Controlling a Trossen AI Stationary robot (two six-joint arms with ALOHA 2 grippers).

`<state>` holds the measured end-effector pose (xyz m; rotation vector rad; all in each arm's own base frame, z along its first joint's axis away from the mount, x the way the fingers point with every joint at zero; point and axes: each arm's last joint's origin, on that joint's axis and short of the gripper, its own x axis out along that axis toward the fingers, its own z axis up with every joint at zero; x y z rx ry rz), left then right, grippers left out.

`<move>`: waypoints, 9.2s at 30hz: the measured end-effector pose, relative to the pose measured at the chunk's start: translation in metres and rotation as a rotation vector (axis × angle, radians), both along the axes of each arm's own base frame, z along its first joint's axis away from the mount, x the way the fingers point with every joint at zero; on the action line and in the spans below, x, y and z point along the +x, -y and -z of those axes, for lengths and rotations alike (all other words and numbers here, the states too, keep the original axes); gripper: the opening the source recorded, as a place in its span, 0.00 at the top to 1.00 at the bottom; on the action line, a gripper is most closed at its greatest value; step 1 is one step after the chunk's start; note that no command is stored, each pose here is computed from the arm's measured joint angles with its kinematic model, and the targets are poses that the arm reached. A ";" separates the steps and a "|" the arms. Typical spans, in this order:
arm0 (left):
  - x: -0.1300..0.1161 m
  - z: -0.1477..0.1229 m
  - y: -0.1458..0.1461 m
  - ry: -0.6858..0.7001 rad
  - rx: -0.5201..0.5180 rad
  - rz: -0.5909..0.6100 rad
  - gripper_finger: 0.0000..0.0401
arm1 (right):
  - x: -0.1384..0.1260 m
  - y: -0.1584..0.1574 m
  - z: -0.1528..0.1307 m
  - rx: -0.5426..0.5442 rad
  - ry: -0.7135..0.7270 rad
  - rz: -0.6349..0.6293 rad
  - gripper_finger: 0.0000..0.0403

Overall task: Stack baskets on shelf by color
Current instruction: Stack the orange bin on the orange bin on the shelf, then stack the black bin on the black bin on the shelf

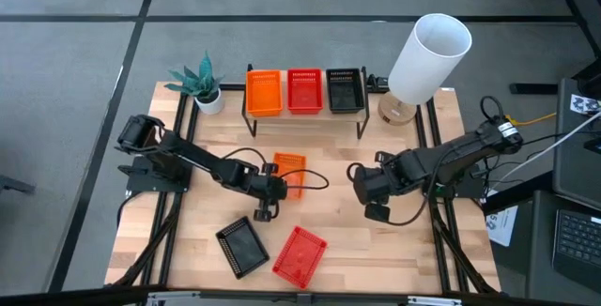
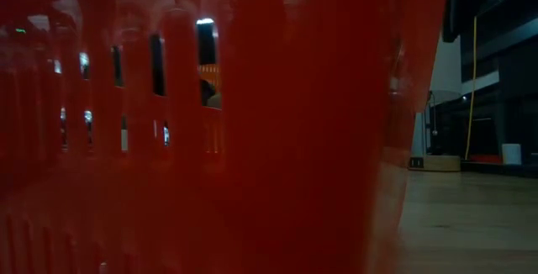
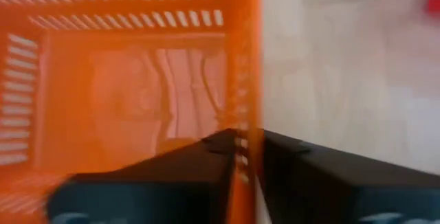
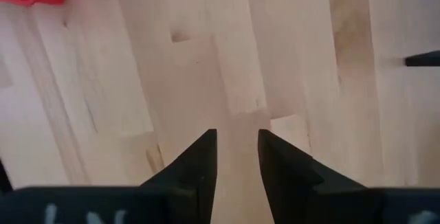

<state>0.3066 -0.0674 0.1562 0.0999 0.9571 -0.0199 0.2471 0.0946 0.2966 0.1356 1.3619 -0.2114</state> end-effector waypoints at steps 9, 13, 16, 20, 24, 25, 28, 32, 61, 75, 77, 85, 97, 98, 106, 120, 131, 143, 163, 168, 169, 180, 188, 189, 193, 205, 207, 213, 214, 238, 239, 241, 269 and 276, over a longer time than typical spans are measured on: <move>0.008 -0.077 0.029 0.050 -0.019 0.085 1.00 | -0.005 -0.009 0.000 -0.004 -0.007 -0.041 0.74; -0.003 -0.135 0.032 0.065 0.070 0.050 1.00 | -0.006 -0.010 0.000 -0.010 -0.009 -0.067 0.74; -0.012 -0.178 0.027 0.108 0.118 0.012 1.00 | -0.006 -0.010 0.000 -0.018 -0.009 -0.094 0.74; -0.029 -0.232 0.008 0.204 0.244 -0.036 1.00 | -0.005 -0.009 -0.001 -0.069 0.009 -0.113 0.74; -0.043 -0.259 -0.028 0.190 0.328 -0.133 1.00 | -0.004 -0.008 -0.001 -0.091 0.017 -0.112 0.74; -0.047 -0.262 -0.040 0.176 0.335 -0.172 1.00 | -0.004 -0.008 -0.001 -0.091 0.017 -0.112 0.74; -0.058 -0.260 -0.077 0.063 0.343 -0.270 1.00 | -0.004 -0.008 -0.001 -0.091 0.017 -0.112 0.74; -0.062 -0.250 -0.120 -0.057 0.331 -0.323 1.00 | -0.004 -0.008 -0.001 -0.092 0.016 -0.117 0.74; -0.065 -0.208 -0.198 -0.022 0.187 -0.266 0.99 | -0.004 -0.008 -0.001 -0.090 0.020 -0.110 0.74; -0.065 -0.209 -0.189 -0.005 0.085 -0.298 0.74 | -0.004 -0.008 -0.001 -0.090 0.019 -0.111 0.74; -0.066 -0.214 -0.177 0.048 -0.033 -0.281 0.73 | -0.004 -0.008 -0.001 -0.091 0.019 -0.111 0.74; -0.069 -0.194 -0.095 -0.260 -0.548 -0.192 0.74 | -0.004 -0.008 -0.001 -0.091 0.021 -0.111 0.74; -0.065 -0.097 0.062 -0.201 -0.661 -0.260 0.74 | -0.003 -0.007 -0.001 -0.159 0.039 -0.152 0.74; -0.065 -0.091 0.070 -0.175 -0.692 -0.265 0.74 | -0.003 -0.007 -0.001 -0.158 0.039 -0.152 0.74; -0.065 -0.025 0.095 -0.367 -0.628 -0.389 0.74 | -0.003 -0.007 -0.001 -0.162 0.034 -0.172 0.74; 0.066 -0.017 -0.022 0.106 -0.152 -0.243 0.77 | -0.003 -0.007 -0.001 -0.155 0.038 -0.147 0.74; 0.051 -0.093 0.005 -0.068 -0.062 -0.059 0.77 | 0.003 -0.011 -0.002 -0.128 0.104 -0.171 0.74; -0.073 -0.163 0.015 -0.465 0.068 -0.200 0.77 | 0.056 -0.027 0.042 -0.178 0.498 -0.399 0.74; -0.158 -0.227 0.006 0.042 0.111 -0.345 0.77 | 0.140 -0.037 0.131 -0.161 0.349 -0.519 0.74; -0.158 -0.227 0.006 0.046 0.115 -0.346 0.77 | 0.142 -0.036 0.147 -0.225 0.310 -0.503 0.74; -0.158 -0.227 0.006 0.045 0.115 -0.346 0.77 | 0.143 -0.035 0.149 -0.234 0.306 -0.498 0.74; -0.158 -0.227 0.006 0.047 0.120 -0.348 0.77 | 0.136 -0.034 0.144 -0.227 0.249 -0.432 0.99; -0.157 -0.228 0.005 0.060 0.154 -0.343 0.77 | 0.121 -0.036 0.089 -0.276 0.225 -0.426 1.00; -0.157 -0.228 0.005 0.062 0.159 -0.341 0.77 | 0.119 -0.038 0.079 -0.273 0.240 -0.426 1.00; -0.157 -0.228 0.005 0.066 0.163 -0.343 0.77 | 0.103 -0.044 0.038 -0.260 0.285 -0.446 1.00; -0.157 -0.228 0.005 0.086 0.184 -0.355 0.77 | 0.041 -0.029 -0.057 -0.579 0.505 -0.344 1.00; -0.157 -0.228 0.005 0.086 0.184 -0.355 0.77 | 0.034 -0.019 -0.066 -0.656 0.503 -0.336 1.00; -0.157 -0.229 0.004 0.090 0.188 -0.358 0.77 | 0.023 0.029 -0.091 -0.781 0.465 -0.304 1.00; -0.157 -0.229 0.004 0.092 0.190 -0.359 0.77 | 0.023 0.040 -0.094 -0.775 0.454 -0.303 1.00; -0.155 -0.230 0.004 0.140 0.224 -0.385 0.77 | -0.002 0.193 -0.057 -0.413 0.229 -0.357 1.00; -0.155 -0.230 0.004 0.142 0.223 -0.385 0.77 | -0.002 0.196 -0.055 -0.419 0.230 -0.349 1.00; -0.155 -0.230 0.004 0.142 0.223 -0.385 0.77 | -0.003 0.203 -0.052 -0.432 0.236 -0.352 1.00; -0.155 -0.230 0.004 0.144 0.221 -0.387 0.77 | -0.007 0.216 -0.043 -0.389 0.263 -0.344 0.81; -0.155 -0.230 0.004 0.144 0.220 -0.387 0.77 | -0.006 0.216 -0.043 -0.386 0.267 -0.336 0.71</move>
